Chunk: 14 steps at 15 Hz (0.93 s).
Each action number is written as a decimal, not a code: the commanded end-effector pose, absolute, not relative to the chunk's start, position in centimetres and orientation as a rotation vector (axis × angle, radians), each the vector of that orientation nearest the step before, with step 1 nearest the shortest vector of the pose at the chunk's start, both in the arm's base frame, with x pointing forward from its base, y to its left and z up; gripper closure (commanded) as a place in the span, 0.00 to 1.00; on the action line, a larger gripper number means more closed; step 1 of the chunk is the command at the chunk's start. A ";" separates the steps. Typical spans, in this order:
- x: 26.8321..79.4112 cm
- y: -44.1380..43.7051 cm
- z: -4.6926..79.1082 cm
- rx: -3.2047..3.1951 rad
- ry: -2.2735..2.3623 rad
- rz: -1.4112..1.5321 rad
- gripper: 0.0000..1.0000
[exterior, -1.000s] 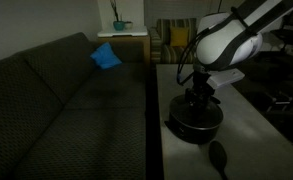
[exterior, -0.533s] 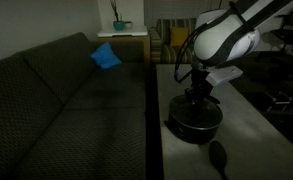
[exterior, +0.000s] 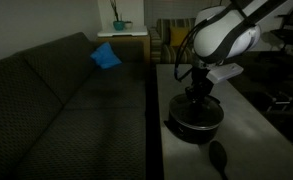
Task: Put the lid on the table
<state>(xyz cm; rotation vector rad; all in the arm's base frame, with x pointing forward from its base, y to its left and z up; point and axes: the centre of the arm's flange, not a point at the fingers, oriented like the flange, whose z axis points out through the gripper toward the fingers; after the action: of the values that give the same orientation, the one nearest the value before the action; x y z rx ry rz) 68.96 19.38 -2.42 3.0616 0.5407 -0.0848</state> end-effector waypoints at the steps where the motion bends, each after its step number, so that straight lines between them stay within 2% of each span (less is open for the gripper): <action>1: 67.5 18.8 1.7 3.019 0.591 -0.122 0.85; 6: 66.7 14.9 4.3 2.985 0.495 -0.057 0.85; 14: 62.8 1.2 4.1 2.931 -0.135 0.039 0.85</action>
<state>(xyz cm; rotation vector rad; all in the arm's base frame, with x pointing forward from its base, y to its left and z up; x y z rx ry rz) 66.76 4.97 2.12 2.9354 0.0499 -0.0071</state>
